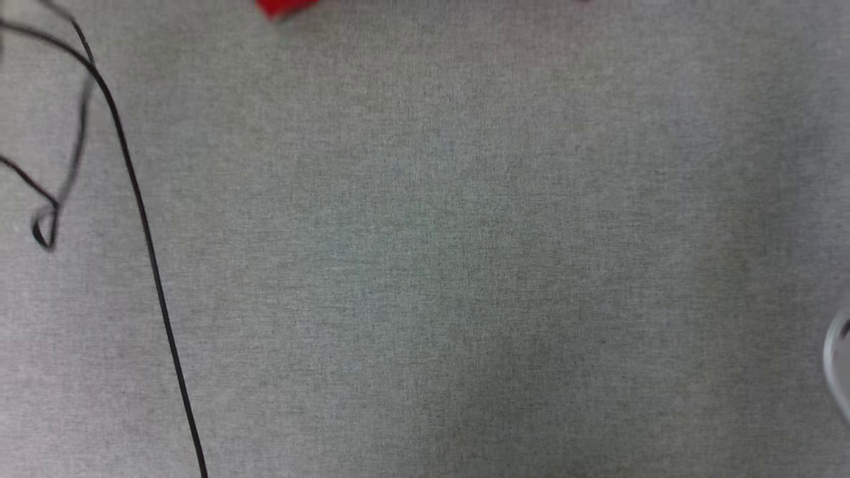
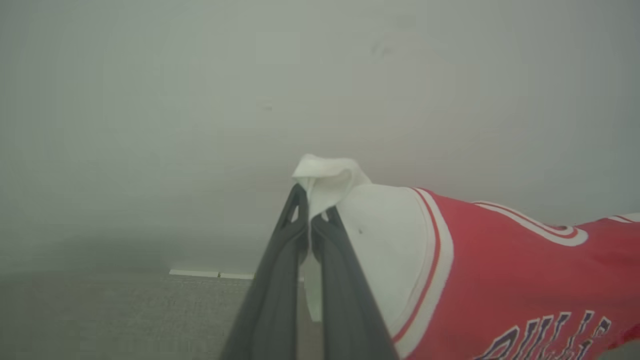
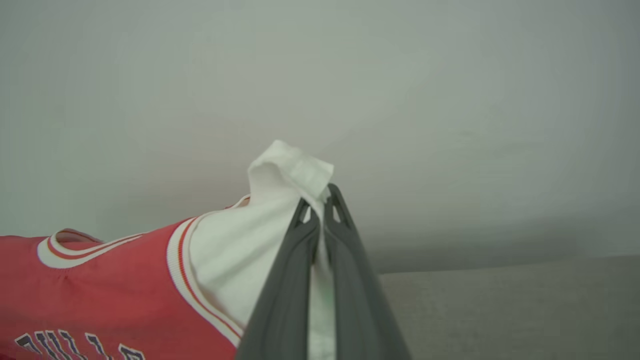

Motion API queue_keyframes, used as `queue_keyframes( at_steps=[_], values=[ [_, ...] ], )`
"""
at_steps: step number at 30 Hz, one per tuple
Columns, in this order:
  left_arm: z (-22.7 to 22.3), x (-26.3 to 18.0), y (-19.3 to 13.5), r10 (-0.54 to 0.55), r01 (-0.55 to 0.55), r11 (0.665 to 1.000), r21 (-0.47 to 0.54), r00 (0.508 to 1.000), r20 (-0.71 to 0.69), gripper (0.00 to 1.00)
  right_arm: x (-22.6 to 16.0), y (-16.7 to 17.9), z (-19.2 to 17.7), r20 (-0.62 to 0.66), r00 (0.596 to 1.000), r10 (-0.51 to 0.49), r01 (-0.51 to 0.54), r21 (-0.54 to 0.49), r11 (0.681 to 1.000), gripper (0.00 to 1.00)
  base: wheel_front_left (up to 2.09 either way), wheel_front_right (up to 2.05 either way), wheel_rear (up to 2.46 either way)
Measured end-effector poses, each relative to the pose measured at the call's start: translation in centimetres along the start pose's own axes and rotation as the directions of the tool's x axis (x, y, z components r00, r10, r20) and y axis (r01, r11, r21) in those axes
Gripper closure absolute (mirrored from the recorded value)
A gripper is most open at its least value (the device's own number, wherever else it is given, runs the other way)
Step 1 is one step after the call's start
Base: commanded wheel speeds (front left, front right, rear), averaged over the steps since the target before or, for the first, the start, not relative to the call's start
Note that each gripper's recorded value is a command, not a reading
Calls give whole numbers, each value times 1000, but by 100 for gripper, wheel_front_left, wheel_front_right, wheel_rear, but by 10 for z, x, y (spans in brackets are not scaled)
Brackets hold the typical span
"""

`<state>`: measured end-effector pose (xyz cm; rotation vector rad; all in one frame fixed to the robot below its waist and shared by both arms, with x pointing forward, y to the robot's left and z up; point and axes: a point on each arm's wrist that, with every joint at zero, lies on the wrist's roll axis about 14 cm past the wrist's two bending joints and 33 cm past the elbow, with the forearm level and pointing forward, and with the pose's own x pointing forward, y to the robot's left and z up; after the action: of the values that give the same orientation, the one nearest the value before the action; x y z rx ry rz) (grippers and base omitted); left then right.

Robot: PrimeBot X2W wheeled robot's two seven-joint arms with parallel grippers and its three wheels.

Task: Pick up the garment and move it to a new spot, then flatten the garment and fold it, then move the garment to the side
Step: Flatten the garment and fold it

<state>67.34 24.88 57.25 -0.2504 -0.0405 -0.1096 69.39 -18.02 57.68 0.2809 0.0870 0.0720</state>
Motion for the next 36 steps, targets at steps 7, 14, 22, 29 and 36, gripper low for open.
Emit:
queue_keyframes(
  at_steps=[7,14,22,29,36],
  values=[
    [-59,-57,8,25,-37,996,-77,989,-148,100,-44,-16,-66,-154,988,-15,19,29,999,100,0,0,0],
    [-104,-141,14,59,-92,989,-117,965,-254,100,-120,-28,-123,-296,955,-24,41,54,998,100,0,0,0],
    [-130,-232,9,78,-127,984,-129,941,-330,100,-213,-47,-151,-350,934,-63,99,86,991,100,0,0,0],
    [-133,-302,7,137,-209,961,-181,928,-346,100,-306,-52,-181,-442,891,-99,167,117,979,100,0,0,0],
    [-144,-350,9,188,-274,946,-173,898,-398,100,-359,-53,-198,-521,846,-112,196,109,975,100,0,0,0]
  ],
)
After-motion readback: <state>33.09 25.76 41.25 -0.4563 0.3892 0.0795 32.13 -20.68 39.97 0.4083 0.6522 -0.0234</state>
